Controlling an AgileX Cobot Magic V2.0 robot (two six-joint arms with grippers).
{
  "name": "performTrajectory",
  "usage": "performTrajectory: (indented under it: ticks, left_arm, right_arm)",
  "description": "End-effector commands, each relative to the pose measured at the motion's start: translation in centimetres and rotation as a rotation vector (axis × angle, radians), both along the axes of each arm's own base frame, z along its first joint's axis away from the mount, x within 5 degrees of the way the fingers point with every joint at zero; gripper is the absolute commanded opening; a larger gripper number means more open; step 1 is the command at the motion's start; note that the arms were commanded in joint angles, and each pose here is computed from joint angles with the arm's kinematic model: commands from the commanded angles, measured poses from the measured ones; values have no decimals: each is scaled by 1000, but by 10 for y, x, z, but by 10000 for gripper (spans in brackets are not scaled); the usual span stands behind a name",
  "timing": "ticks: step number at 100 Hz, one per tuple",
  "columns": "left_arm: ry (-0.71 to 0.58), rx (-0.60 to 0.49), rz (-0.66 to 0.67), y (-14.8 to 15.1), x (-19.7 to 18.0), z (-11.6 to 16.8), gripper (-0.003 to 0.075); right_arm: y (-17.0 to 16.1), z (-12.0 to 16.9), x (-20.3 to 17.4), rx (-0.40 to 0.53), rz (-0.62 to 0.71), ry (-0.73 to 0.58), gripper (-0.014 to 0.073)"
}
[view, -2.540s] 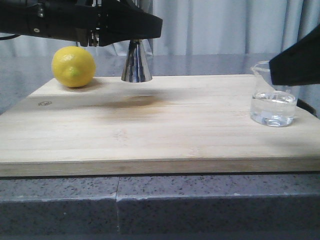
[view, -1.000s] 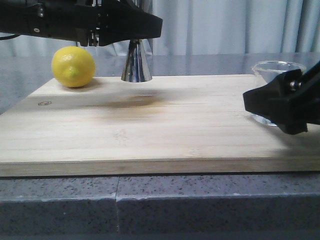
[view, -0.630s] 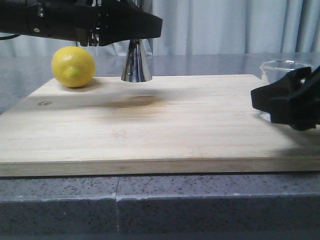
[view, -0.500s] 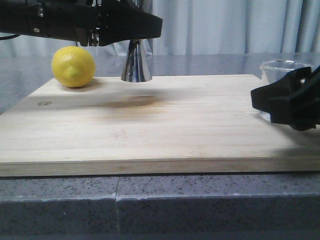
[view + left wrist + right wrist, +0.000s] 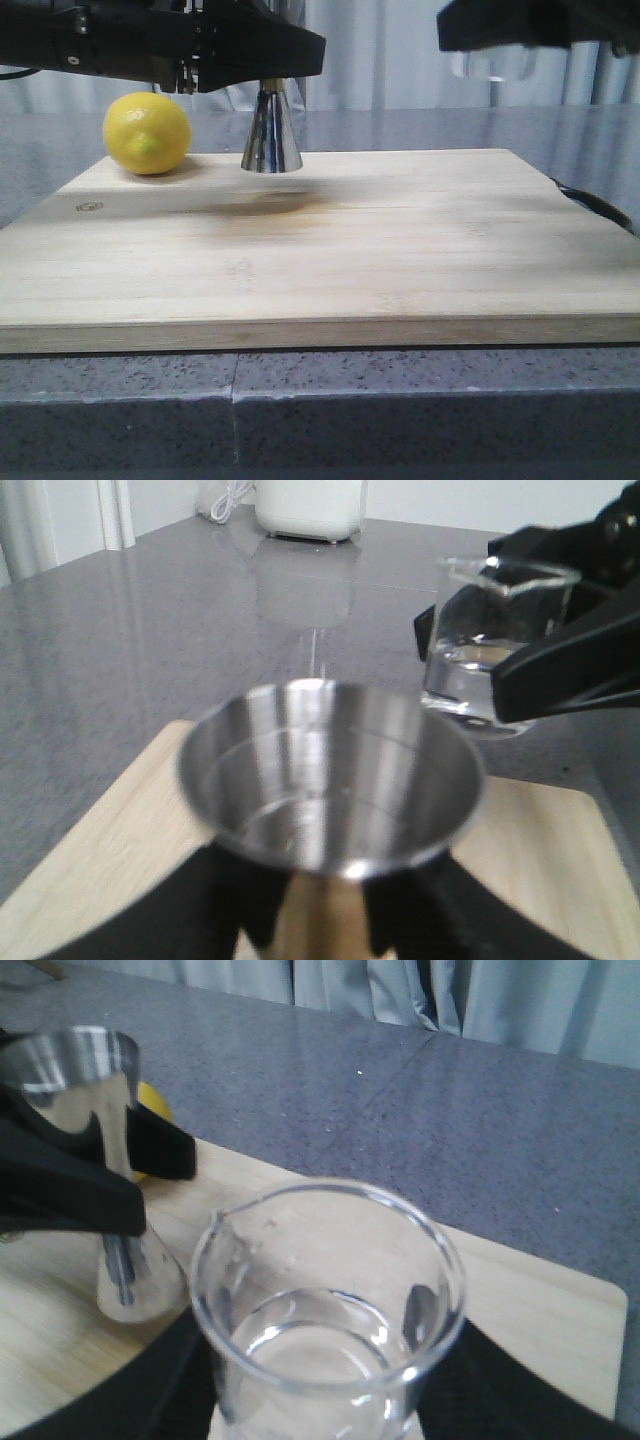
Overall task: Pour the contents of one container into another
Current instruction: 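Lift the beaker with the right gripper and carry it over the jigger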
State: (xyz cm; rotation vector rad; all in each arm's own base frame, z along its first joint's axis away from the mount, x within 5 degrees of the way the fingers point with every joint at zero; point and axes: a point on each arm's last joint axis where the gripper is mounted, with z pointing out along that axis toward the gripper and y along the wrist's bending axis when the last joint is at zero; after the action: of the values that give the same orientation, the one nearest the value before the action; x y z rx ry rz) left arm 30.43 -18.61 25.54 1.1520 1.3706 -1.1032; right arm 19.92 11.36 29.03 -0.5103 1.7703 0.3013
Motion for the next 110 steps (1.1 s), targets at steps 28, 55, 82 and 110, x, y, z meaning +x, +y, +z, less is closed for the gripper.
performTrajectory:
  ticks: [28,55,82,110]
  left_arm:
    - [-47,-145,-27,2,-7,34,220]
    - [-47,-145,-27,2,-7,34,220]
    - [-47,-145,-27,2,-7,34,220]
    - [-47,-145,-27,2,-7,34,220]
  right_arm:
    - [8,83,5,-94,86,-111,245]
    - [17,108,24,-288,112,-76,245]
    - [31,120,50,-436,161,-30,245]
    - [47,118,72,-594,239,5,245]
